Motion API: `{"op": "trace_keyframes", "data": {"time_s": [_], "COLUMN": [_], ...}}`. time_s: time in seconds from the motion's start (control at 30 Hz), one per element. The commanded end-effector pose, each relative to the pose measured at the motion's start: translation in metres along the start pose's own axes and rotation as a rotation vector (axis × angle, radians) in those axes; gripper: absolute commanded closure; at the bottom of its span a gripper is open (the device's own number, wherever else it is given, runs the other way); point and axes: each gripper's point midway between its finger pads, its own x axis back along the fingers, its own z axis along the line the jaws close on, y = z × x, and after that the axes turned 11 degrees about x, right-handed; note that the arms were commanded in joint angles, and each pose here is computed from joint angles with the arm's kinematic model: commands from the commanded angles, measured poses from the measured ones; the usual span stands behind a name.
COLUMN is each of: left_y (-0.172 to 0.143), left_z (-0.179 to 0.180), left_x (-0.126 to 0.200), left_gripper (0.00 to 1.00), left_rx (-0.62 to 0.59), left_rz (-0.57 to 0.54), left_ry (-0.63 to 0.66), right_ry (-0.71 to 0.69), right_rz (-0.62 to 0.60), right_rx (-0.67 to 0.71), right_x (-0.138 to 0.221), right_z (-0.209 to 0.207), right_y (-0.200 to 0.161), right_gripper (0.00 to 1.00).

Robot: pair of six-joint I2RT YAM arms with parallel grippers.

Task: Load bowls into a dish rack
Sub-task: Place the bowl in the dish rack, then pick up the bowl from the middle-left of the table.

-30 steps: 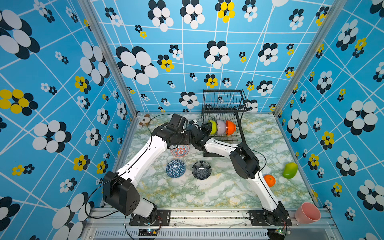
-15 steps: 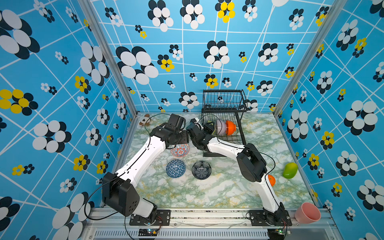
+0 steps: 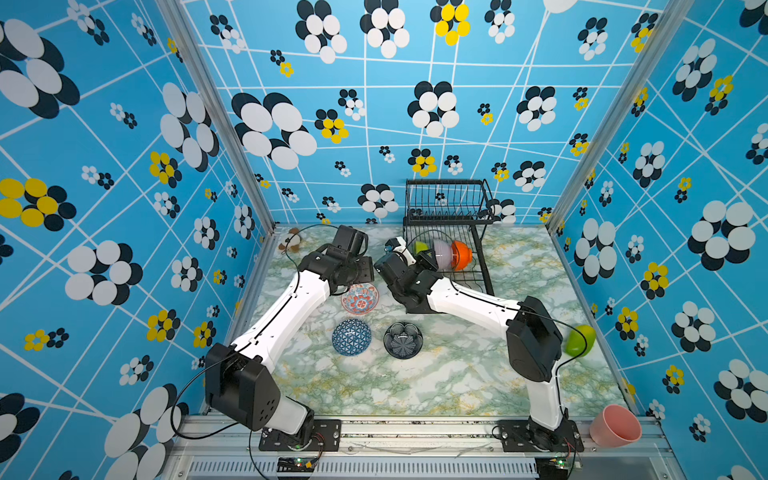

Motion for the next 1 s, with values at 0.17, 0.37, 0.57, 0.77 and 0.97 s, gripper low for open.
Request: {"op": "trace_keyframes", "data": {"time_s": [0.17,0.37,0.57,0.77,0.97], "left_y": [0.005,0.001,-0.036,-0.051,-0.059], "left_z": [0.042,0.068,0.089,0.090,0.097], "left_x": [-0.030,-0.047,-0.060,-0.068,-0.079], "left_gripper": [0.37,0.38,0.41,0.40,0.41], "left_rx": [0.044,0.067,0.119,0.097,0.105], "left_rz": [0.086,0.156,0.283,0.334,0.375], "left_ry": [0.147,0.211,0.181,0.162,0.190], "right_ry": [0.200,0.282,0.339,0.382,0.402], "right_rz": [-0.001,-0.011,-0.016,-0.012,-0.016], "right_rx": [-0.244,-0.337,-0.421,-0.450,-0.453], "right_x": [0.024,0.036,0.040,0.039,0.040], "right_z": [-0.015,-0.021,-0.024,-0.019,-0.016], "right_y": [-0.048,-0.070,-0.087,-0.088,-0.086], "right_gripper": [0.66,0.63,0.62,0.61,0.61]}}
